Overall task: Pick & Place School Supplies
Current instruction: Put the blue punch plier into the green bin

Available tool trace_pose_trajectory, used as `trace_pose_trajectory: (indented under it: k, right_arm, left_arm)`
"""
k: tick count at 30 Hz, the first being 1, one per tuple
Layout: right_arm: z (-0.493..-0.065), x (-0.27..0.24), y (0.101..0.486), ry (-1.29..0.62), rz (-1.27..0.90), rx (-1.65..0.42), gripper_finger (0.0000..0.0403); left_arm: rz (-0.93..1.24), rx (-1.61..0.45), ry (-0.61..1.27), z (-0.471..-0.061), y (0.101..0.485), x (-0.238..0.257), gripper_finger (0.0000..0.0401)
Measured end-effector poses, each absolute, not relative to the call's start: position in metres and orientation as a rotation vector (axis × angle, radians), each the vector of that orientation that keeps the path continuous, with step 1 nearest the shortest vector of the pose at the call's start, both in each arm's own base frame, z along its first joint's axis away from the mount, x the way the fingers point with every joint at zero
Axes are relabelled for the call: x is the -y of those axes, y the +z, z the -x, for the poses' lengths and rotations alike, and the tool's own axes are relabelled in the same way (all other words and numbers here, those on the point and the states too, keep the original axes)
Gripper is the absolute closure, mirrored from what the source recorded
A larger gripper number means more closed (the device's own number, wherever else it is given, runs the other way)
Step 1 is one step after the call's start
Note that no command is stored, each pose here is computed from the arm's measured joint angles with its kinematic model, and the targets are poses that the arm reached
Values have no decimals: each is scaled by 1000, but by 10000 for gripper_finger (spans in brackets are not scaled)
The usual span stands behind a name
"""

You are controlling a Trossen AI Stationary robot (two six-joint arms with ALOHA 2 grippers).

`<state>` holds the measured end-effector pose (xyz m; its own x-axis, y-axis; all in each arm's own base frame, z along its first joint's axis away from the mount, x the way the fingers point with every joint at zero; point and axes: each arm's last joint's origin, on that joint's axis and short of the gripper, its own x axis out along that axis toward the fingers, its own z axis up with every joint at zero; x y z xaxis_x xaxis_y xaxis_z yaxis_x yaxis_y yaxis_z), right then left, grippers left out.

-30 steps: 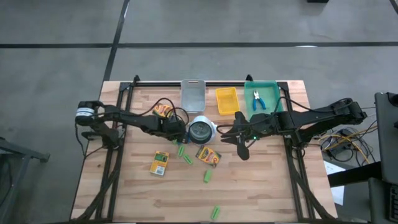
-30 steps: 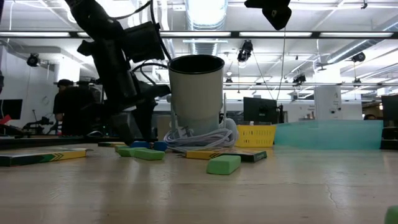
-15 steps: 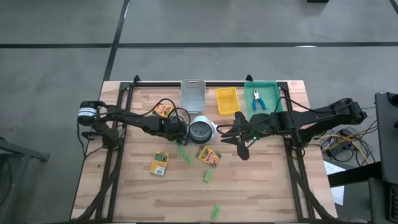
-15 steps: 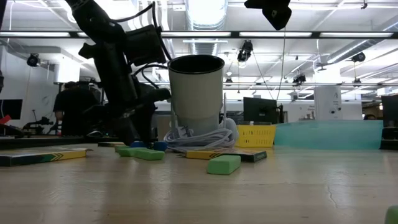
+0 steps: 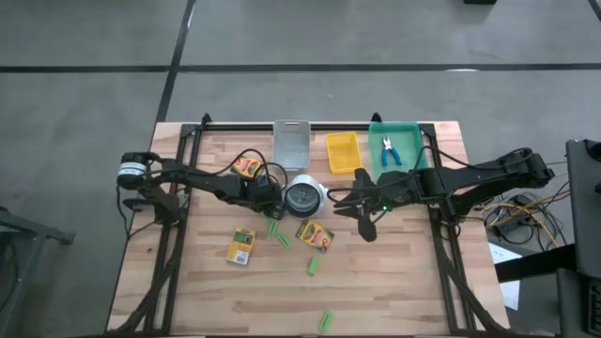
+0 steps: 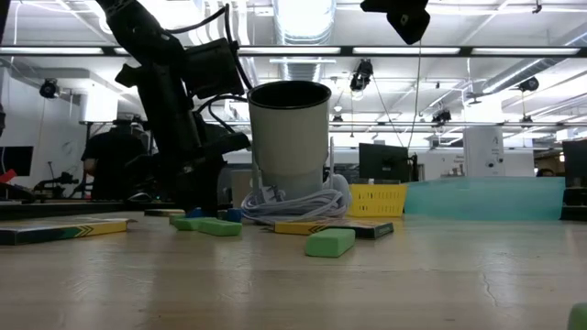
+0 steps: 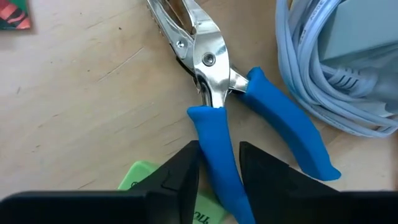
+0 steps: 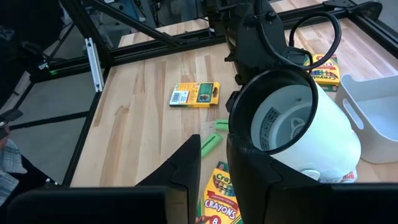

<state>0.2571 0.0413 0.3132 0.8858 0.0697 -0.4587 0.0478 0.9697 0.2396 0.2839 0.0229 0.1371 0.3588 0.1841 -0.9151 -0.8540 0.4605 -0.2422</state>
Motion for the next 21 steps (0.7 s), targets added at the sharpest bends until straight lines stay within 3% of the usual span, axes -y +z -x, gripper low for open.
trace_pose_trajectory:
  k: [11,21]
  right_arm:
    - [-257,-41,313,11,-249,-484,328]
    - [-257,-41,313,11,-249,-484,330]
  left_arm:
    - [835,-984,789,-282,136,-23,348]
    - [836,-984,791,-282,136,-23,344]
